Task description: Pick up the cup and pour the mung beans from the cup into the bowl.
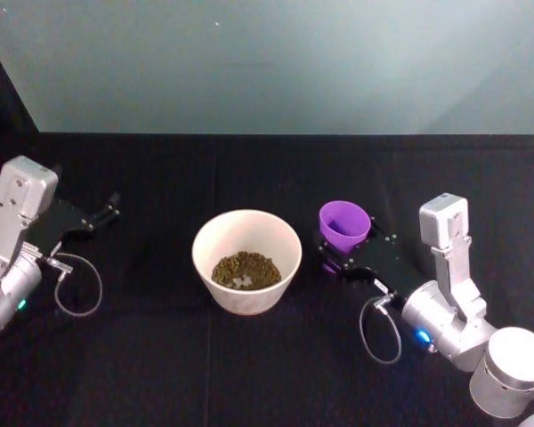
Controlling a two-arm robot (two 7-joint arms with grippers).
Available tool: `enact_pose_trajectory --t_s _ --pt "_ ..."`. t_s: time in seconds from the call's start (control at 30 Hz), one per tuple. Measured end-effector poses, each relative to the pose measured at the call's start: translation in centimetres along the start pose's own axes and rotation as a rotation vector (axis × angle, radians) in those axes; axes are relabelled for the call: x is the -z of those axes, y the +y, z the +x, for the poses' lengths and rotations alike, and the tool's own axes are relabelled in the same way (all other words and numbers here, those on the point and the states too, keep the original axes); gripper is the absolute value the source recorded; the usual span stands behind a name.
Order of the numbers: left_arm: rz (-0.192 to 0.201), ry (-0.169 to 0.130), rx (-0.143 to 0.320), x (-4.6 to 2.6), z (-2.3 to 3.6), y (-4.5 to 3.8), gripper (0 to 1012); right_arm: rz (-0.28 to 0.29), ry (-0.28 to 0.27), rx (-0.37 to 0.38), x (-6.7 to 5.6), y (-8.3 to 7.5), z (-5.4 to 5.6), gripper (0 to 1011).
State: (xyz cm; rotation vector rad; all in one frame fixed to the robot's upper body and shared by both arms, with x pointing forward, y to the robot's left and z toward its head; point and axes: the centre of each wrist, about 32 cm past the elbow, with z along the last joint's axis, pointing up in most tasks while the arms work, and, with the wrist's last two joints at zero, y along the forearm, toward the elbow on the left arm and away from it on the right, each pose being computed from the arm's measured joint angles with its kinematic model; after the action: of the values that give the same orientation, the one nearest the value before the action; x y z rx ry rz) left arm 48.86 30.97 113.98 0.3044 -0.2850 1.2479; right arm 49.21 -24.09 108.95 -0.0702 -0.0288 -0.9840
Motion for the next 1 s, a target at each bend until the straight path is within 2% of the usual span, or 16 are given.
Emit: enact_pose_trajectory --t_s 0.17,0.47,0.53,0.7,0.87,0.97,1.0 --pt "0.0 0.0 0.0 0.0 0.0 0.0 1000 -0.005 -0.002 0.008 0.0 -0.2 -0.1 726" --pt "0.0 0.0 0.0 0.0 0.0 0.0 1000 0.018 -0.011 0.021 -0.7 -0.8 -0.3 939" --pt "0.0 0.0 0.0 0.0 0.0 0.0 1000 0.039 -0.027 0.022 -1.6 -1.1 -0.4 1003" --pt "0.0 0.0 0.0 0.0 0.0 0.0 1000 0.077 -0.061 0.023 -3.5 -1.4 -0.5 1003" --pt "0.0 0.0 0.0 0.0 0.0 0.0 1000 0.091 -0.078 0.043 -5.3 -1.7 -0.6 1003" --pt "0.0 0.0 0.0 0.0 0.0 0.0 1000 0.101 -0.092 0.077 -6.6 -2.2 -0.1 1003" --pt "0.0 0.0 0.0 0.0 0.0 0.0 1000 0.101 -0.092 0.077 -6.6 -2.2 -0.1 1003"
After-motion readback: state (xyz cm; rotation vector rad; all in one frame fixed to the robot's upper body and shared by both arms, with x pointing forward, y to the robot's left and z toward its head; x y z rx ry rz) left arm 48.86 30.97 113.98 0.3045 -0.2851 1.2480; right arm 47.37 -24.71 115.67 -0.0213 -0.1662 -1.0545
